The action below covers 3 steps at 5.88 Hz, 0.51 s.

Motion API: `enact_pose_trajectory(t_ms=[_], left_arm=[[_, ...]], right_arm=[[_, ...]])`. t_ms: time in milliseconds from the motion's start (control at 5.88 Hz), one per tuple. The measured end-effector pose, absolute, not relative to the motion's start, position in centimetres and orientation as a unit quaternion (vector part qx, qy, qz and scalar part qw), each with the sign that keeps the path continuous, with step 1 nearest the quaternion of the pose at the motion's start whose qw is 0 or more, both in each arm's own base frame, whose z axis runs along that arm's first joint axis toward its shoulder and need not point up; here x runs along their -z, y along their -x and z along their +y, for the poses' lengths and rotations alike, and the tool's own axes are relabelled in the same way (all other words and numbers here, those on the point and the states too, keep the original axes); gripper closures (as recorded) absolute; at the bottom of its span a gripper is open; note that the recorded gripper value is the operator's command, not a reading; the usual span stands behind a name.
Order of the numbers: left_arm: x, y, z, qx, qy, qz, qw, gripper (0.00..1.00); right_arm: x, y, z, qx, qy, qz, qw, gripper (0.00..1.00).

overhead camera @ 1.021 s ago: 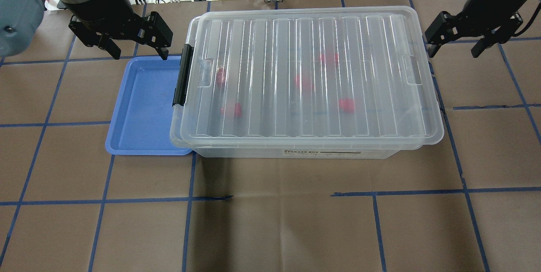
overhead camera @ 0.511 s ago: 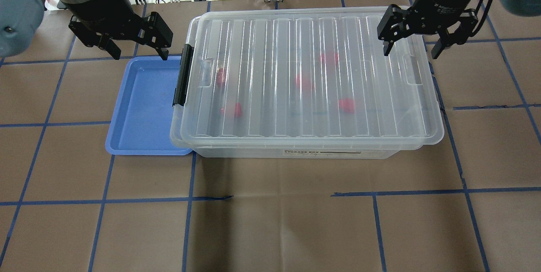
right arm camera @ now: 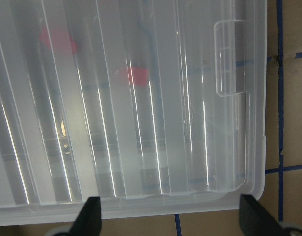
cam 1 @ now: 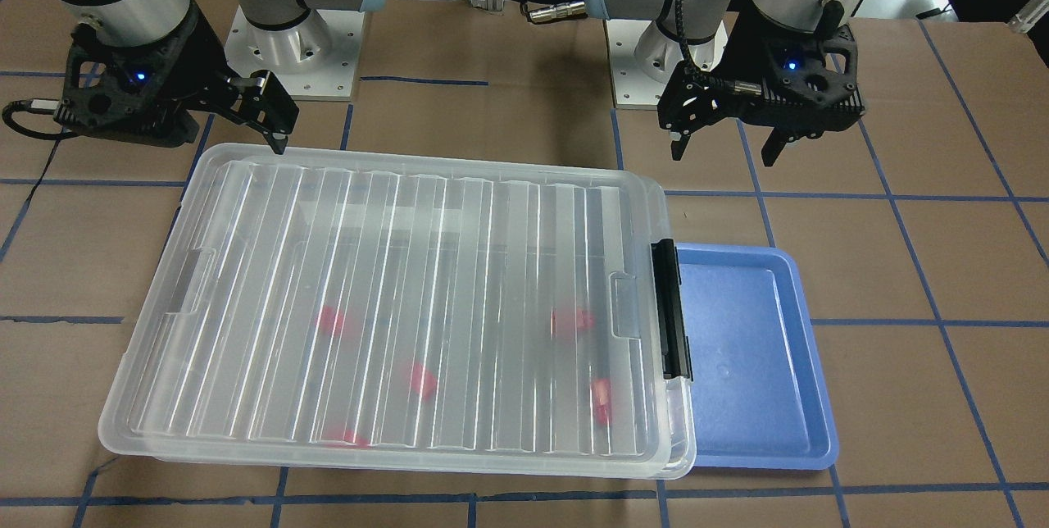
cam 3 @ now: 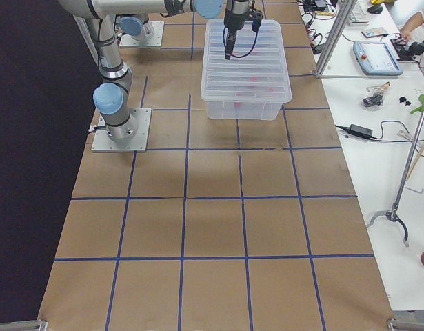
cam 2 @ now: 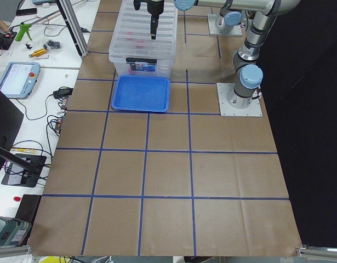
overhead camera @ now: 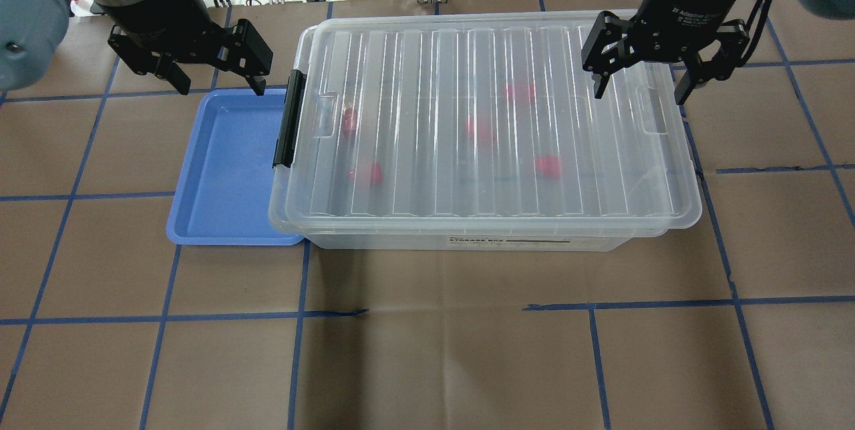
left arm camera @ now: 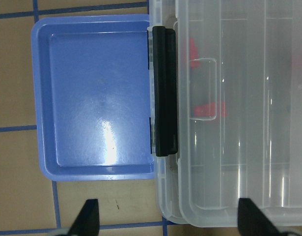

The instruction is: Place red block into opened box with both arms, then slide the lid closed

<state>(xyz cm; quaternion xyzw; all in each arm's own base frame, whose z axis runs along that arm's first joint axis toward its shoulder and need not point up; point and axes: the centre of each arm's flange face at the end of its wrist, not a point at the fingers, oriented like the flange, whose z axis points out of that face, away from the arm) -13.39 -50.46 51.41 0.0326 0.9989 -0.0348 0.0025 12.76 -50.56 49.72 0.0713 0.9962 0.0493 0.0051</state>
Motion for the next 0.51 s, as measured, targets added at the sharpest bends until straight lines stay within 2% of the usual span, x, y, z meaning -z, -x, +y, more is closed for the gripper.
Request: enact_pose_trajectory(t_ms=[511], left_arm=[[-51.40,13.39,-50.46,0.035,-0.033,0.999,0.002,0.02]], right_arm=[[-49.89,-12.63,-50.20,-0.049,-0.073,0.996,0.002,0.00]])
